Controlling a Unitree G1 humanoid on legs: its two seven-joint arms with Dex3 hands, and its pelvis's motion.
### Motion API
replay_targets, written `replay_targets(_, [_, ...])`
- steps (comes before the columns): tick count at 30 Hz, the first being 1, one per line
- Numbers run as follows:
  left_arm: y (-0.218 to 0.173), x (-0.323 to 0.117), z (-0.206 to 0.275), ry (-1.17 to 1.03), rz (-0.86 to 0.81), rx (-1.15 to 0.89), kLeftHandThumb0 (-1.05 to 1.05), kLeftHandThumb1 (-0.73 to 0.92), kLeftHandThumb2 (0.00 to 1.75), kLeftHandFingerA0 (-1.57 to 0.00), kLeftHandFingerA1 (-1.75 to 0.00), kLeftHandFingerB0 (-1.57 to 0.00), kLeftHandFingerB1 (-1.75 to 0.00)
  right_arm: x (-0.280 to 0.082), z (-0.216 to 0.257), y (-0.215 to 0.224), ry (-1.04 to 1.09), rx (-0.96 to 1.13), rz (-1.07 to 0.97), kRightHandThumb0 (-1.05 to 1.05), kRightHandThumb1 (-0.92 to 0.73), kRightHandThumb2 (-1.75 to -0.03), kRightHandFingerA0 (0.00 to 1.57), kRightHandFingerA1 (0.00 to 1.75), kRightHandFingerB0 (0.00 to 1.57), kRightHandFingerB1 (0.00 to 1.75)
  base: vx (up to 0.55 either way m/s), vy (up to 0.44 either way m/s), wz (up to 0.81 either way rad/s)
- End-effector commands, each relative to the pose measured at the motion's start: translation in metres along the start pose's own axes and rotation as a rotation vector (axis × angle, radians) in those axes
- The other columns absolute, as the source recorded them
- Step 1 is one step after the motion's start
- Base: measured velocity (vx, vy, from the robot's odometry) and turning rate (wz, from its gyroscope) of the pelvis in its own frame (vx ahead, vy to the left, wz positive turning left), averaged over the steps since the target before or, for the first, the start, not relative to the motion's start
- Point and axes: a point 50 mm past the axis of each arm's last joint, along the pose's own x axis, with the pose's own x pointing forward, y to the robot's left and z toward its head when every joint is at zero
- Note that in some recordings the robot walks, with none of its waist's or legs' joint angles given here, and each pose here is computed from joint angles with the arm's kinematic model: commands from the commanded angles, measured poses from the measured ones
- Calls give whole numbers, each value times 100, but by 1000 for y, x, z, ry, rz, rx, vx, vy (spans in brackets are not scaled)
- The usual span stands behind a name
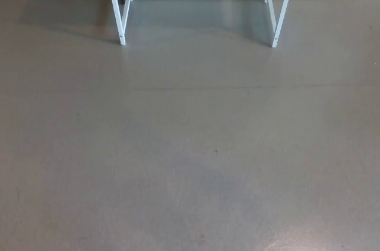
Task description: The robot walks towards a desk on which a file tray is kept in the middle and a cube is kept to its right. The robot lifts the cube using its right hand and places it on the file tray.
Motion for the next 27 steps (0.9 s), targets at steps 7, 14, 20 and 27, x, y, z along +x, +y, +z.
replay_targets(7, [28, -5, 7, -95, -55, -35, -74, 29, 175, -34, -167, -38, -162, -12, -5, -32, -191, -157, -87, -74, -50, -90, 31, 61, 10, 48, 33, 18, -3])
replay_targets(14, [32, -7, 5, -90, -101, -55, -57, 37, 175, 0, -110, -1, -107, -12, -2, -34, -208, -165, -93, -74, -50, -90, 31, 61, 10, 48, 11, 52, -4])
replay_targets(20, [35, -6, 6, -99, -66, -143, -79, 13, 175, -18, -146, -25, -142, -11, 0, -35, -222, -165, -100, -74, -50, -90, 31, 61, 10, 48, 141, 342, -6])
replay_targets(27, [42, -4, 30, -224, 1, -330, 34, -73, 161, -62, -166, -64, -158, -11, 1, -34, -226, -157, -104, -74, -50, -90, 31, 61, 10, 48, 137, 61, 2])
